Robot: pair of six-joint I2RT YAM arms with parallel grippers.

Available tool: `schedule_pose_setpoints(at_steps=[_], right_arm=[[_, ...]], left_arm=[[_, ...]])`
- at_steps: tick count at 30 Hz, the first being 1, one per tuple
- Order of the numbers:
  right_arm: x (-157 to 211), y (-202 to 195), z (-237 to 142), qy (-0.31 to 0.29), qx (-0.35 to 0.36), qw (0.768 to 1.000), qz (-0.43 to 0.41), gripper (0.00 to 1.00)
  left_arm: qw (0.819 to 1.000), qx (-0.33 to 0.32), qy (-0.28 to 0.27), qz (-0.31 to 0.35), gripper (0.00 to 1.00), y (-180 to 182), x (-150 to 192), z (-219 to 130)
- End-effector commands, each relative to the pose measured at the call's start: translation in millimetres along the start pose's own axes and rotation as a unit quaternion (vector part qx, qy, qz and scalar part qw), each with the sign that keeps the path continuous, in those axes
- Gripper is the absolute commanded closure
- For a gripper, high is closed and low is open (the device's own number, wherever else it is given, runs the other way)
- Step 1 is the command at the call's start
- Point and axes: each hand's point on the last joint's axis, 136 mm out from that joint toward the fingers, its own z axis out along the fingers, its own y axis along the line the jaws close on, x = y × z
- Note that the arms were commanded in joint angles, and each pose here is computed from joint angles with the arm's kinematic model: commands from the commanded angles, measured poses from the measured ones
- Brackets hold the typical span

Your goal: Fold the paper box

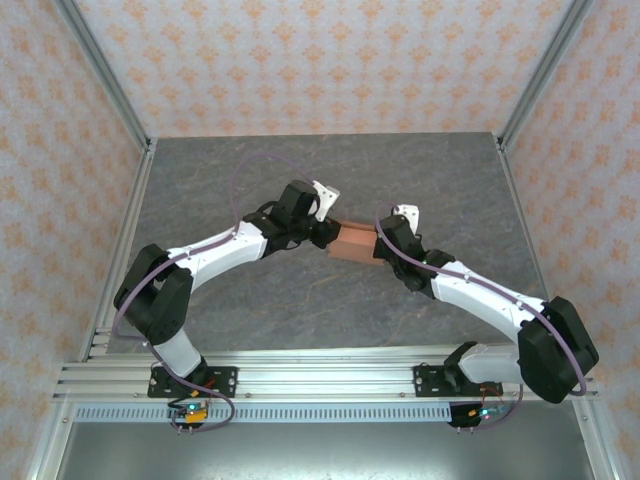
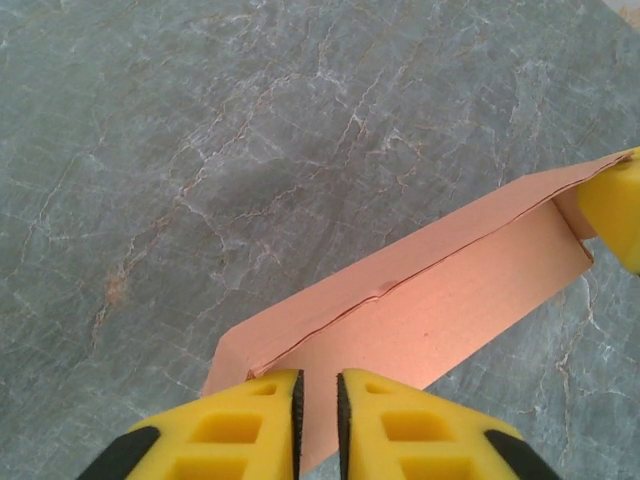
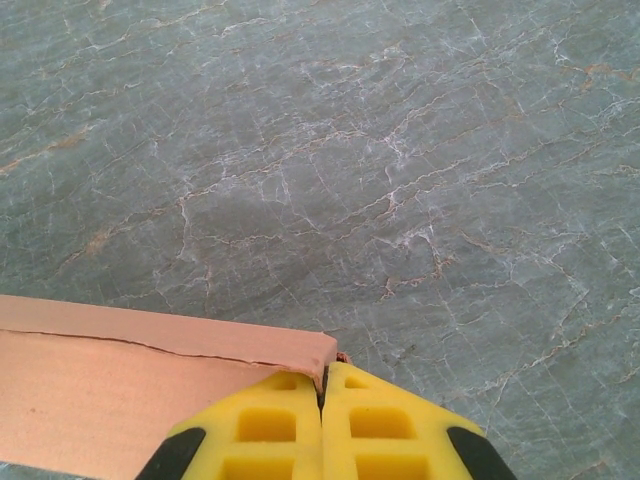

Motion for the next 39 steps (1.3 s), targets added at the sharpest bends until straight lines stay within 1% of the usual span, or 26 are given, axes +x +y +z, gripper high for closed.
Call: schedule_pose_setpoints(at_steps=[1,9,12,13,15,16,17,23,28,31,37,39], right_arm=[[-8,-2,-7,-0.011,0.006,1.0,0.01,0.95],[-9,-3,-8,-0.012,0.007,1.0,0.006,0.95],[-9,-3,-8,-0.011,0.007,1.0,0.005,0.95],[-9,-3,-8,-0.011,0.007,1.0,0.005,0.96],[-8,-3,-8,-0.011,0.007,1.0,0.005,0.95],[-8,-3,-8,-0.01,0.007,1.0,0.006,0.96],[-8,-3,-8,-0.01,0.008,1.0,0.006,0.96],[-7,-3,-7,-0.008,0.007,1.0,0.007,0.95],[-7,-1,-7,-0.006,0.004,1.0,0.005,0.95],[-7,-1,-7,-0.005,0.003,1.0,0.004,0.95],[-9,1,-7,-0.005,0.002,1.0,0.001,0.96],[-10,1,-8,-0.006,0.003,1.0,0.002,0.96]], left_arm=[[1.0,-0.011,0.008,0.01,0.79,1,-4,-5],[0.999,-0.032,0.024,0.026,0.81,11,2,-1],[0.999,-0.034,0.026,0.034,0.78,13,0,-2],[0.998,-0.035,0.026,0.037,0.76,14,-1,-3],[0.998,-0.04,0.03,0.042,0.67,17,-2,-3],[0.998,-0.042,0.03,0.045,0.61,18,-3,-4],[0.998,-0.043,0.029,0.047,0.59,19,-4,-5],[0.997,-0.046,0.034,0.055,0.61,23,-5,-8],[0.996,-0.046,0.035,0.061,0.57,25,-4,-4],[0.996,-0.041,0.035,0.075,0.53,25,-4,0],[0.995,-0.023,0.039,0.093,0.52,23,-3,7],[0.995,-0.011,0.038,0.089,0.55,20,-4,8]])
